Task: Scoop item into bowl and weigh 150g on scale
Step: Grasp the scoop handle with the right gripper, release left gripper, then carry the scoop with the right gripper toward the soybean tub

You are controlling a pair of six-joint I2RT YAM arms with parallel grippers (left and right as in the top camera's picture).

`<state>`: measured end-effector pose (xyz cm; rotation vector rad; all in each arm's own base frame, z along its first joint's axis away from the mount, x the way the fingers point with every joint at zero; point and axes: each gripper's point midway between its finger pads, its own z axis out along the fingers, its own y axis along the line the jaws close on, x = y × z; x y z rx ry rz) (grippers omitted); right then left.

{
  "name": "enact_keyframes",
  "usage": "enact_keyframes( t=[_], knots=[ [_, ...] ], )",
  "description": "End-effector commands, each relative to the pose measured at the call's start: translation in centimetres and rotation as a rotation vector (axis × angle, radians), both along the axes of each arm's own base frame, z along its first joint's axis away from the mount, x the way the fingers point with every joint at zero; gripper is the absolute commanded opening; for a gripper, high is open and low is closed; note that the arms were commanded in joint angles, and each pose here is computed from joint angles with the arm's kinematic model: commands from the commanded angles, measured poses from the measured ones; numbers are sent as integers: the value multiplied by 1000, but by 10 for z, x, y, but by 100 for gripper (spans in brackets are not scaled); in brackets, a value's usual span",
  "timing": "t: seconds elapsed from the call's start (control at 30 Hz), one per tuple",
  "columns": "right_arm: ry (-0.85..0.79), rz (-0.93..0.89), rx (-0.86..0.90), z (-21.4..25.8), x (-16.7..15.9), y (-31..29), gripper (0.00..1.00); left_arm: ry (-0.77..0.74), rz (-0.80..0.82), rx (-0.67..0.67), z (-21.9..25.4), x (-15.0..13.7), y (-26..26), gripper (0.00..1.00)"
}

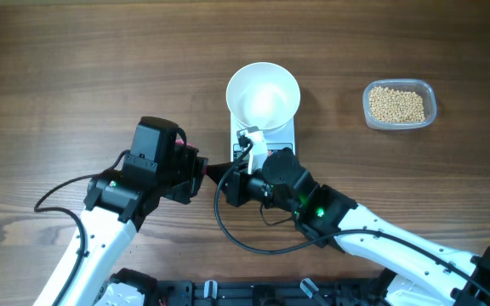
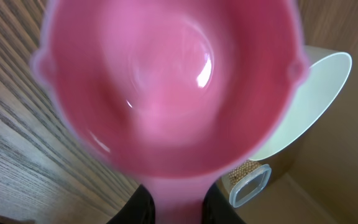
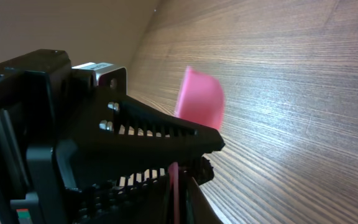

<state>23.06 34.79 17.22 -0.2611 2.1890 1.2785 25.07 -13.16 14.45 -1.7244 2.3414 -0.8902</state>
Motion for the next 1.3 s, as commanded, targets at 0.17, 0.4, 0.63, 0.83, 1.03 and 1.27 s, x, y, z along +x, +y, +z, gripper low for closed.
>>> enact_keyframes(
  t=[0.17, 0.4, 0.63, 0.83, 1.03, 1.27],
  knots=[
    [25, 13, -4, -3, -1, 2, 5, -32, -33, 28, 5, 3, 1, 100],
    [46, -35, -11, 2, 4, -10, 5, -228, -189, 53, 39, 1, -3, 100],
    [5, -194, -32, 43, 5, -72, 4, -545, -283, 77, 105, -29, 8, 100],
    [-45, -346, -57, 75, -30, -148, 5, -641, -379, 146, 115, -69, 22, 99],
    [-10, -495, -175, 77, -50, -207, 5, -601, -483, 210, 98, -78, 17, 99],
    [-47, -689, -284, 87, -39, -246, 5, -497, -570, 412, 63, -46, 8, 99]
  ],
)
